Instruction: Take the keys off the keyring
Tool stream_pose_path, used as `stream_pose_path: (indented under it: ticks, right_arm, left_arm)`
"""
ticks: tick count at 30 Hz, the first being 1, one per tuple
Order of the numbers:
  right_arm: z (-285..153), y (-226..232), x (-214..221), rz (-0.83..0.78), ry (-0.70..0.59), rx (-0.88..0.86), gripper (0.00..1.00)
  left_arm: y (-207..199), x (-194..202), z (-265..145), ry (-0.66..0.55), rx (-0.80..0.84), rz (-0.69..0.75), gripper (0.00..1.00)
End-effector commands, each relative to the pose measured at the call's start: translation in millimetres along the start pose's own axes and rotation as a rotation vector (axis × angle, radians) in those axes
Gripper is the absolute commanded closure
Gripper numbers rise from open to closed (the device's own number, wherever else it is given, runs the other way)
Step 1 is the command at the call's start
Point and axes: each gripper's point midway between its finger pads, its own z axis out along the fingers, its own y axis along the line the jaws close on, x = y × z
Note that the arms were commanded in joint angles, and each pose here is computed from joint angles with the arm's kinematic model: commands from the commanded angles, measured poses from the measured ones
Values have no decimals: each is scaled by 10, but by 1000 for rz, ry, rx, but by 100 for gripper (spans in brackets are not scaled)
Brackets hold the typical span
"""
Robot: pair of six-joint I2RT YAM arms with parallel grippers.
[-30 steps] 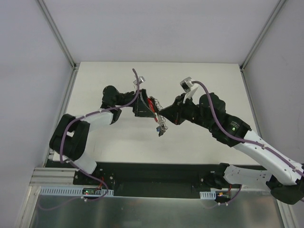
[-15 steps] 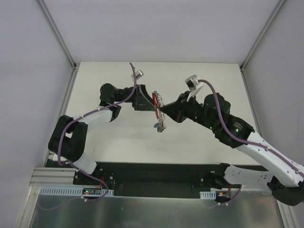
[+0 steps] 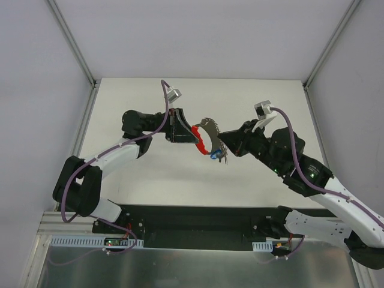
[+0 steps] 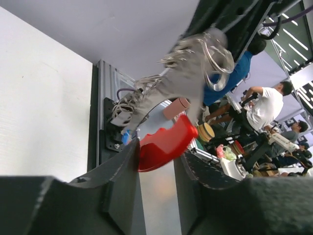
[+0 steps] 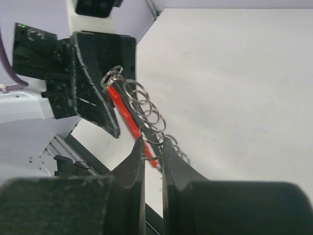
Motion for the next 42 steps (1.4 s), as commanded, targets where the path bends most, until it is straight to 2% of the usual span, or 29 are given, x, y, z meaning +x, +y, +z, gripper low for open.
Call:
stream_pose_path:
  ticks: [1, 2, 3, 5, 9, 12, 14, 15, 17, 18, 19, 21, 23, 26, 31, 33, 36, 38, 39, 40, 42]
  right_arm:
    - [-96, -145, -52, 49, -60, 59, 99]
    - [-100, -140, -12, 52, -50, 52, 99]
    - [-104, -143, 16, 57, -43, 49, 99]
    - [-93, -169, 114, 59, -21, 51, 99]
    - [-136, -248, 272, 57, 21, 71, 88]
    - [-238, -389, 370, 47, 43, 124, 68]
    - [-333, -456, 364, 45, 40, 153, 53]
    - [-380, -514, 412, 36, 61, 178, 49]
    - [-468, -547, 445, 28, 70, 181, 40]
    - [-504, -571, 512, 19, 93, 183, 39]
    - [-515, -616, 620, 12, 119, 189, 37]
    - [-582, -635, 743, 5, 143, 169, 34]
    - [-624, -669, 825, 5, 149, 163, 32]
    - [-609, -585, 817, -16, 131, 99, 32]
    - [-474, -176, 677, -62, 39, -142, 29]
    - [-420, -198, 604, -19, 29, -98, 28]
    - [-370, -242, 740, -24, 103, -77, 27]
    - [-416, -224, 683, -7, 23, -132, 25]
    - [-423, -98, 655, -3, -4, -218, 23]
    - [-394, -172, 644, -2, -9, -199, 22]
    - [-295, -149, 745, 3, 72, -233, 21]
  left_arm:
    - [-588, -78, -18, -66, 134, 392, 71]
    - [-589, -81, -18, -70, 134, 382, 74]
    - [-587, -89, -16, -74, 134, 376, 86]
    - [-569, -110, -12, -89, 131, 345, 100]
    - [-408, -128, -1, -87, 84, 233, 100]
    - [-40, -42, -13, -65, -52, 131, 100]
    - [88, -45, -35, -85, -131, 130, 100]
    - [205, 32, -82, -72, -208, 116, 100]
    - [302, -81, -124, -109, -320, 126, 100]
    - [434, 37, -206, -68, -412, 94, 100]
    - [567, -38, -289, -99, -532, 87, 100]
    - [550, -217, -392, -127, -649, 143, 100]
    - [567, -218, -493, -137, -730, 124, 100]
    - [458, -167, -492, -124, -719, 118, 100]
    - [347, 25, -453, -24, -661, 78, 100]
    - [376, 114, -491, 25, -686, 43, 100]
    - [450, 235, -556, 101, -712, 29, 100]
    - [409, 202, -564, 120, -709, 9, 100]
    - [403, 253, -563, 146, -698, -17, 100]
    - [367, 262, -551, 154, -681, -25, 100]
    - [312, 260, -551, 150, -678, -18, 100]
